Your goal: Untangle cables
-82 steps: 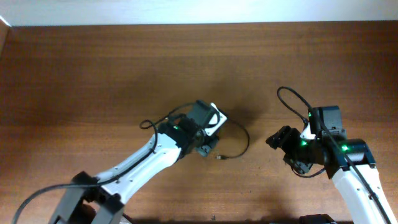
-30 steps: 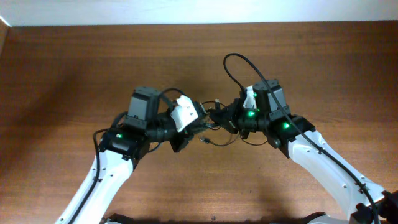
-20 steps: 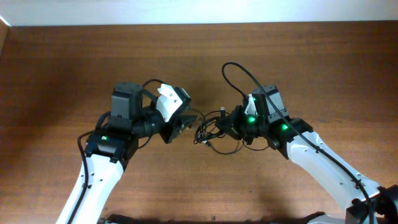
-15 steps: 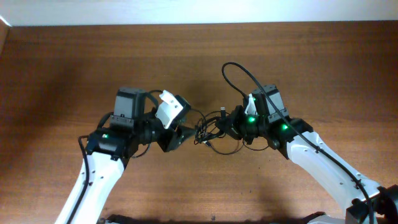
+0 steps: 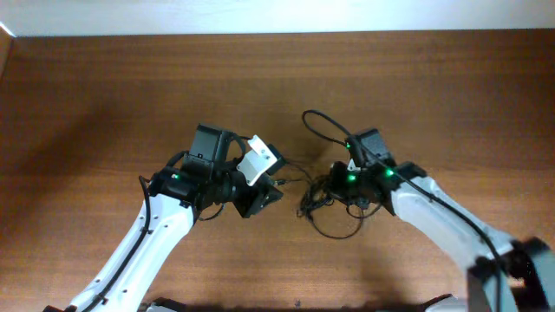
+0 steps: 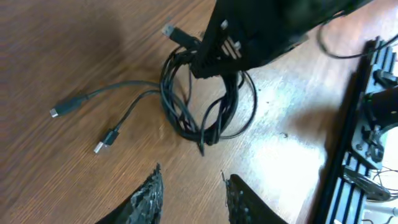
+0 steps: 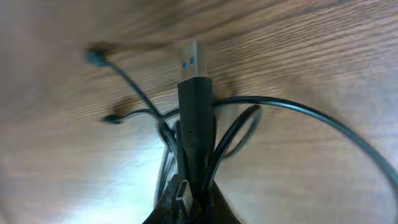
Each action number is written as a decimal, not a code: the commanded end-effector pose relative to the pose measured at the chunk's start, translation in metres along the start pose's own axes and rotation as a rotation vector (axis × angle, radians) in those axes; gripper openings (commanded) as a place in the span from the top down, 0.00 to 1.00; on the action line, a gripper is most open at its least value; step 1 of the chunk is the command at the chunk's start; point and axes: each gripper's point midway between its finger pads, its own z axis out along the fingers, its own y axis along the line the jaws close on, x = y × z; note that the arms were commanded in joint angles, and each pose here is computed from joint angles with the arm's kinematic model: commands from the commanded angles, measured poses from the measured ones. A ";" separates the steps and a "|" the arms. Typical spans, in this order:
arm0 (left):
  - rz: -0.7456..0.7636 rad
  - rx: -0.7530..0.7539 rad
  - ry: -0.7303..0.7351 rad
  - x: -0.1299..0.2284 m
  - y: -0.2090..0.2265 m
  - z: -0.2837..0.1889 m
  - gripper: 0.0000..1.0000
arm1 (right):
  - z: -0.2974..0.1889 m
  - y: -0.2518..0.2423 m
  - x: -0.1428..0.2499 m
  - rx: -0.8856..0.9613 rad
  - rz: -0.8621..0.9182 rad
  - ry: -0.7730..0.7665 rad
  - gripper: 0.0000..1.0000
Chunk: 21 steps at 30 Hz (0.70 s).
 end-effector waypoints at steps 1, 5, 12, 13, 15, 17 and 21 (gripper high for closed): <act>0.004 -0.017 0.025 0.007 0.004 0.004 0.68 | 0.028 -0.012 0.001 0.039 -0.020 0.038 0.96; -0.012 -0.008 0.046 0.018 0.003 0.008 0.70 | 0.050 -0.019 0.004 0.077 -0.038 0.044 0.96; 0.087 -0.009 0.021 0.024 -0.001 0.041 0.74 | 0.054 -0.027 0.001 0.119 -0.037 0.023 0.96; 0.101 -0.016 0.024 0.021 -0.002 0.051 0.70 | 0.054 -0.027 0.001 0.120 -0.037 0.023 0.96; 0.114 -0.001 -0.002 0.010 -0.009 0.067 0.72 | 0.054 -0.027 0.001 0.120 -0.037 0.023 0.96; 0.095 -0.060 0.020 0.011 -0.002 0.087 0.77 | 0.054 -0.028 0.001 0.121 -0.036 0.025 0.96; 0.083 -0.054 0.059 0.020 -0.006 0.107 0.77 | 0.053 -0.030 0.003 0.129 -0.034 0.031 0.96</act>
